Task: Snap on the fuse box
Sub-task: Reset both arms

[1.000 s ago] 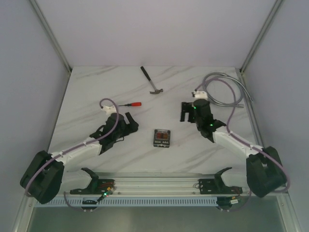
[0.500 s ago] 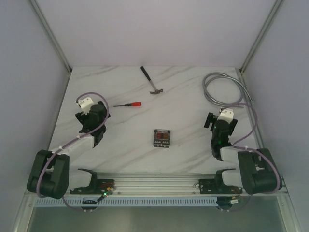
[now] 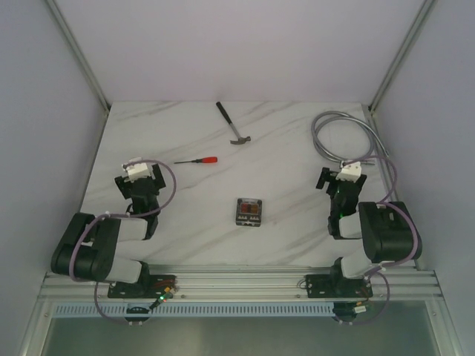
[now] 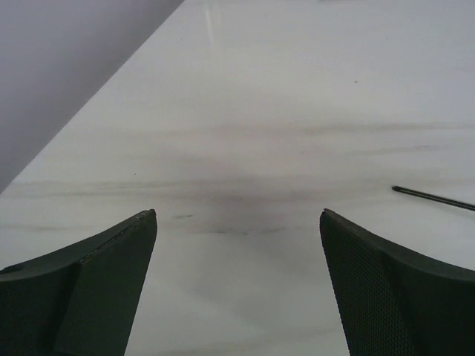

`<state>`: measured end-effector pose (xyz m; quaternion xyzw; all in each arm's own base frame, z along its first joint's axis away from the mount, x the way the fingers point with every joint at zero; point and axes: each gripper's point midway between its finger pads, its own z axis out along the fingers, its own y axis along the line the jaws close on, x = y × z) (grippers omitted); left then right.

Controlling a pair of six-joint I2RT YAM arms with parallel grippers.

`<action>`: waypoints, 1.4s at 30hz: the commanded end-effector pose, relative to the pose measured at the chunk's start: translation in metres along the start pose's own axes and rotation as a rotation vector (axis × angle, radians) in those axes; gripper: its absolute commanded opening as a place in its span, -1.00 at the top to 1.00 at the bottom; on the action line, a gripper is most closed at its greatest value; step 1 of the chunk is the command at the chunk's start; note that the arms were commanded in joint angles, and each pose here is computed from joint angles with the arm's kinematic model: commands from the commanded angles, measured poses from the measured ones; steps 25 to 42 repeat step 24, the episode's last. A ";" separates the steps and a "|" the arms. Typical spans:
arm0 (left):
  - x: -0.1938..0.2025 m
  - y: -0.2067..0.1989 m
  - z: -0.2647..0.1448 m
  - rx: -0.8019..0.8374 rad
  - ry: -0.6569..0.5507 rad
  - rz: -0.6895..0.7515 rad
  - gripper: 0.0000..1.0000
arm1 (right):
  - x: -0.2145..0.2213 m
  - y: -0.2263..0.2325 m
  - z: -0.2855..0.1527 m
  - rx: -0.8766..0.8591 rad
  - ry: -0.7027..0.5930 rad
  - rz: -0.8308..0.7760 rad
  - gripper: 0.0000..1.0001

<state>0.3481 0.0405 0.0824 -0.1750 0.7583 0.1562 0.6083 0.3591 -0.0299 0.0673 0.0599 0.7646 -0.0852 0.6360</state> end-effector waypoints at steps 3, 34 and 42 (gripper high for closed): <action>-0.006 -0.026 0.004 0.227 -0.133 0.065 -1.00 | -0.027 0.006 0.011 -0.045 -0.075 0.037 -0.99; -0.006 -0.024 0.014 0.234 -0.100 0.028 -1.00 | -0.028 0.006 0.011 -0.045 -0.077 0.037 -0.99; -0.006 -0.024 0.014 0.234 -0.100 0.028 -1.00 | -0.028 0.006 0.011 -0.045 -0.077 0.037 -0.99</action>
